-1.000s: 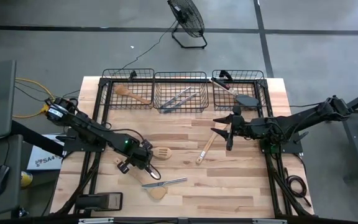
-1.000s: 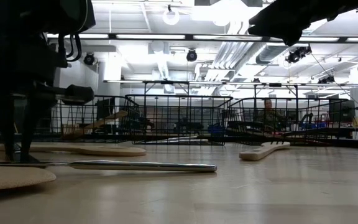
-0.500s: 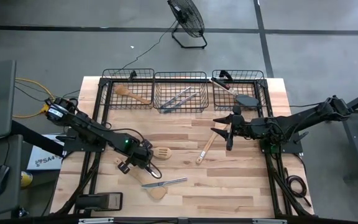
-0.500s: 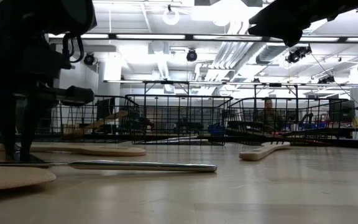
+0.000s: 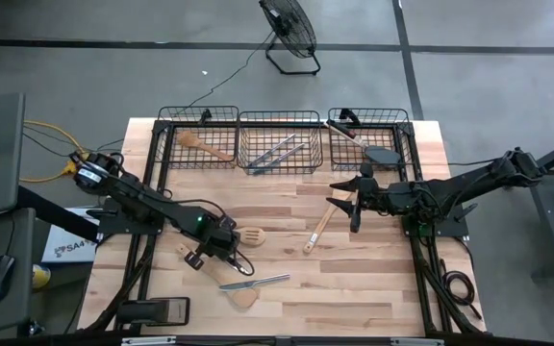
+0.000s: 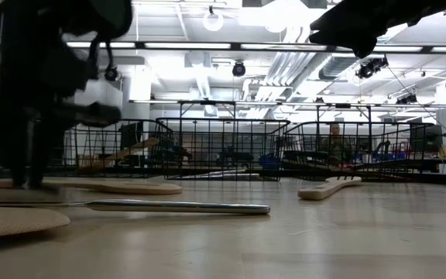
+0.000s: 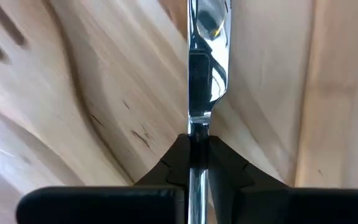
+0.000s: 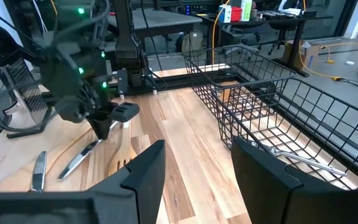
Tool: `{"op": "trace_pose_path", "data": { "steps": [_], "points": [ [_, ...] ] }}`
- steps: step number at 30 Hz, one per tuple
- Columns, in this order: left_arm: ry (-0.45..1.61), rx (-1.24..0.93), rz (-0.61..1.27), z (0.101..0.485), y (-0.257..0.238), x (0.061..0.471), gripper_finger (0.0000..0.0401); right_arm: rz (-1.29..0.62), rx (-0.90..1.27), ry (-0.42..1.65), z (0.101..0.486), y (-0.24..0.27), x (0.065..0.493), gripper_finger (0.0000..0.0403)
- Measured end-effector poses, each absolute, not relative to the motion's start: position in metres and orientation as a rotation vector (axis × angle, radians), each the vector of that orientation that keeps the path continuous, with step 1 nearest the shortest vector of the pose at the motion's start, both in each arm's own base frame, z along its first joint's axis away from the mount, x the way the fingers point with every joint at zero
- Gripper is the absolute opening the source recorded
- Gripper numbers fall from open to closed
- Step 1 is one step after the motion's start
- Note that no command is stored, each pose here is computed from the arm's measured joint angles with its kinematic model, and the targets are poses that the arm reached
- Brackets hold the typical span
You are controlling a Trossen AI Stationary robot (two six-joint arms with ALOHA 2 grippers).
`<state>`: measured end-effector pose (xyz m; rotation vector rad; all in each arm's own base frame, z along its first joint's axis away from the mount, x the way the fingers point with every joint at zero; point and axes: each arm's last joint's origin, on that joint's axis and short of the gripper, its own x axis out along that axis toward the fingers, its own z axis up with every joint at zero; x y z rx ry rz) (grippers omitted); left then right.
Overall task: Pick & Place Kitchen Items
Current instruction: Put the silver table knife into the middle mesh basket
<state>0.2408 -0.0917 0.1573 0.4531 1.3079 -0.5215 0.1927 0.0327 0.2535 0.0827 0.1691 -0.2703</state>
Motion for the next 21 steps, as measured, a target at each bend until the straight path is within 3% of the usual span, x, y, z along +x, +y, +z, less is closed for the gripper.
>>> {"op": "trace_pose_path", "data": {
  "steps": [12, 21],
  "points": [
    [1.236, 0.429, -0.498, 0.179, -0.097, 0.255, 0.0025, -0.270, 0.083, 0.169, 0.254, 0.033, 0.193, 0.0176],
    [1.179, 0.478, -0.352, 0.202, -0.094, 0.269, 0.0025, -0.270, 0.083, 0.169, 0.254, 0.033, 0.193, 0.0176]
  ]
}}
